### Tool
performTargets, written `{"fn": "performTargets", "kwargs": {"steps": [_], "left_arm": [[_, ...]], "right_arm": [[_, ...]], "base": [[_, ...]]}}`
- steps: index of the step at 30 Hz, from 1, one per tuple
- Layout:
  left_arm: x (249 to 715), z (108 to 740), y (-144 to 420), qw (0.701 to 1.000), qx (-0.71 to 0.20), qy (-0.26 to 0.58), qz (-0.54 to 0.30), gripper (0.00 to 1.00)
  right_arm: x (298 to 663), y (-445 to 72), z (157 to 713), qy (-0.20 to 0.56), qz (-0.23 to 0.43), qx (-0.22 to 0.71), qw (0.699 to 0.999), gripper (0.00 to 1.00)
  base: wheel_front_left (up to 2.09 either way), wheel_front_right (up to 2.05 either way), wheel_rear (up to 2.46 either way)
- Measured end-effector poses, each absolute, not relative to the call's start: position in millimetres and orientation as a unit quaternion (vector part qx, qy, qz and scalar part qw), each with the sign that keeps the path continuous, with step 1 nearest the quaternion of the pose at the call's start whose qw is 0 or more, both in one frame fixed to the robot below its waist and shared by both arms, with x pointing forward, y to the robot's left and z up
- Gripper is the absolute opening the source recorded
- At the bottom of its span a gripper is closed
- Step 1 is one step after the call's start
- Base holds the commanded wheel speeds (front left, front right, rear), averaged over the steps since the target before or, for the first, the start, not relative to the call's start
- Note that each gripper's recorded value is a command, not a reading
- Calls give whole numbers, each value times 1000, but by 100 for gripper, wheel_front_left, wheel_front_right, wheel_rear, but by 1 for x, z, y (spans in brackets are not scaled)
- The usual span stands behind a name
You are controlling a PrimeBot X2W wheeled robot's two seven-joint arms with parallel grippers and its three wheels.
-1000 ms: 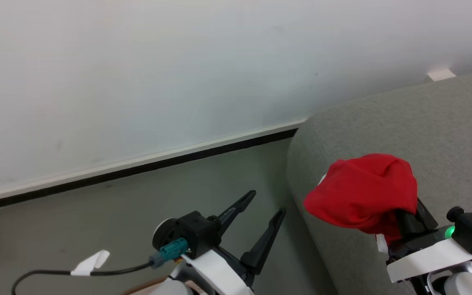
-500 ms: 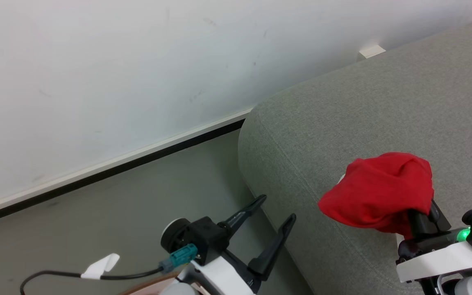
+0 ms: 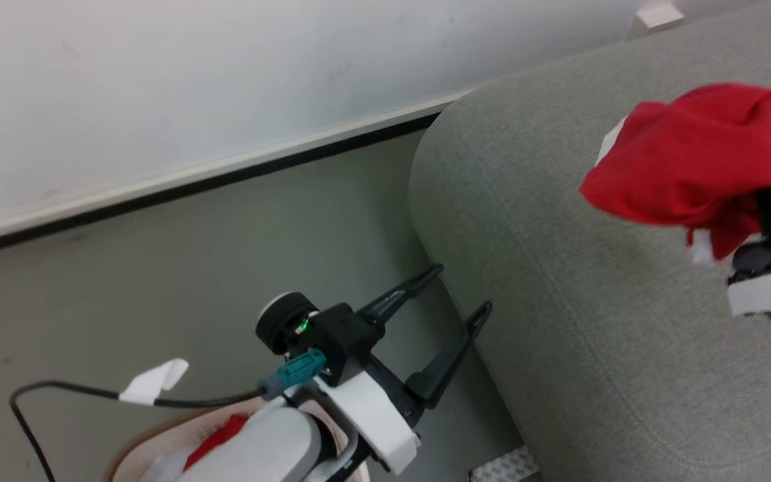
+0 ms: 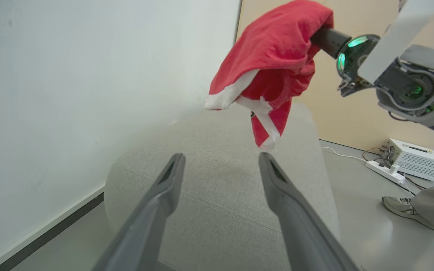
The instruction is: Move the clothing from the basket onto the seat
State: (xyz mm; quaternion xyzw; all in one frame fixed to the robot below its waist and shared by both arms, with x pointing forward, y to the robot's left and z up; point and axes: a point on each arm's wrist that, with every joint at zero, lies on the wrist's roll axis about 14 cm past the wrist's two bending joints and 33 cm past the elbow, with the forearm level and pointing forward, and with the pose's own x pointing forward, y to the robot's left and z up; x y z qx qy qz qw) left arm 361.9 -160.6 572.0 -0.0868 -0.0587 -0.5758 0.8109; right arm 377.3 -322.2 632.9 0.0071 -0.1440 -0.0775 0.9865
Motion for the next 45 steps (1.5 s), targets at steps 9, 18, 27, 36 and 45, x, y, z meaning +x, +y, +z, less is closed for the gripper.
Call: {"fn": "performTargets", "kwargs": {"steps": [9,18,27,36,45], "left_arm": [[426,536,-142,829,-82,-44,-551,100],[474,479,-111,859,-94,-8,-503,100],[503,430,-74,890,-95,27,-445,100],[509,451,-64,901,-88,5,-425,100],[490,484,-47,916,-90,-10,-392,100]], "right_arm": [[473,-372,631,-103,-96,-55,988,0],[546,-423,542,23,-141,-70,987,0],[530,-441,379,260,-184,-52,947,0],[519,-424,373,307,-163,-53,936,100],[503,-396,431,281,-92,-86,952,100]], "base": [[0,0,0],[0,0,0],[0,0,0],[0,0,0],[0,0,0]]}}
